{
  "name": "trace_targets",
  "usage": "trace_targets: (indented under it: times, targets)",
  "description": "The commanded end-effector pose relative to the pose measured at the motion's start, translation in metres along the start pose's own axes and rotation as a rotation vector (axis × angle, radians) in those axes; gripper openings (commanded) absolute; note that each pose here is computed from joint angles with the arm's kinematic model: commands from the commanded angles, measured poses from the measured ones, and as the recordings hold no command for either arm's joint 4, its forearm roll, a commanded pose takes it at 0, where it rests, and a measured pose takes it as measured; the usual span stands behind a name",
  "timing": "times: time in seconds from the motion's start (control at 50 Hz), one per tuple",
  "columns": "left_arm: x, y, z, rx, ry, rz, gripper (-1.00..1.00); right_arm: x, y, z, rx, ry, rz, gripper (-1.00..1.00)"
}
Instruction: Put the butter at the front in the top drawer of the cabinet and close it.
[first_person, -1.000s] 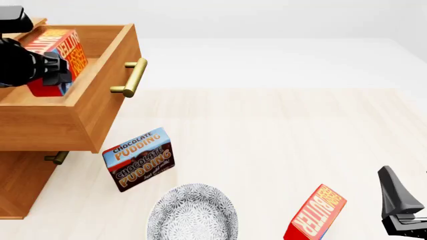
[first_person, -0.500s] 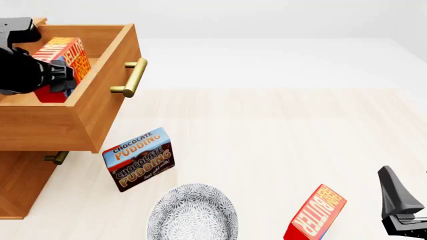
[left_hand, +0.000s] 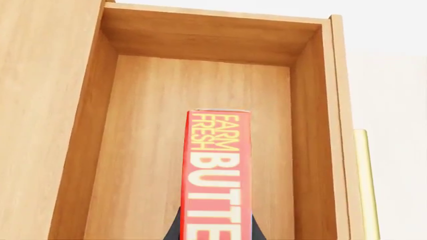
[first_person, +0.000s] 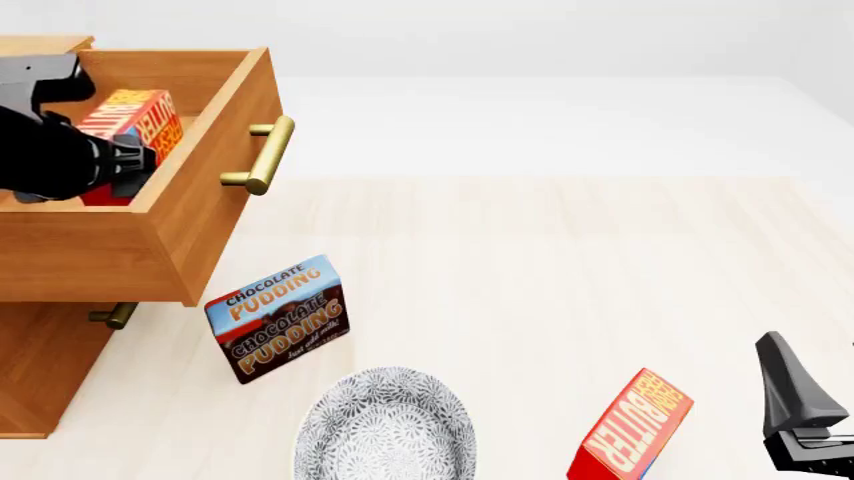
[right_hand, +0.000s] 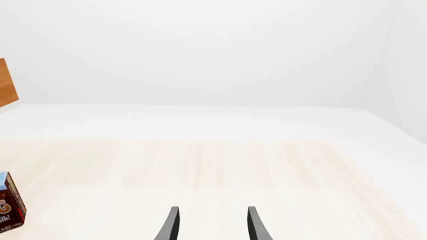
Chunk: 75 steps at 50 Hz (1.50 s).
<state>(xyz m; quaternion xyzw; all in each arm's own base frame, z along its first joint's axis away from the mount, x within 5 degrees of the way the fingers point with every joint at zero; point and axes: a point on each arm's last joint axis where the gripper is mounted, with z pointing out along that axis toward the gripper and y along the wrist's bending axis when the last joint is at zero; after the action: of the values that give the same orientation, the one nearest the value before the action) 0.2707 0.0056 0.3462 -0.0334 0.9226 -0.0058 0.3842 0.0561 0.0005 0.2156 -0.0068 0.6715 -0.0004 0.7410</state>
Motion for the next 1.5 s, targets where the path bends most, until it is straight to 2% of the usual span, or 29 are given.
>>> trace_targets:
  times: [0.02,0.4,0.42,0.88,1.04,1.5]
  targets:
    - [0.000,0.000,-0.002,0.001,-0.018,0.015,-1.00,0.000,0.000,0.000,0.001,0.000,0.000,1.00]
    - [0.002,-0.002,0.003,0.005,-0.005,0.026,-1.00,0.000,0.000,0.000,0.001,0.000,0.000,1.00]
    - [0.002,-0.002,0.002,0.005,-0.008,0.024,1.00,0.000,0.000,0.000,0.001,0.000,0.001,1.00]
    - [-0.006,0.001,-0.020,-0.003,-0.036,0.046,1.00,0.000,0.000,0.000,0.001,0.000,0.000,1.00]
    - [-0.009,0.001,-0.036,-0.003,-0.058,0.062,1.00,0.000,0.000,0.000,0.001,0.000,0.001,1.00]
    - [-0.009,0.000,-0.066,-0.001,-0.091,0.096,1.00,0.000,0.000,0.000,0.001,0.000,0.000,1.00]
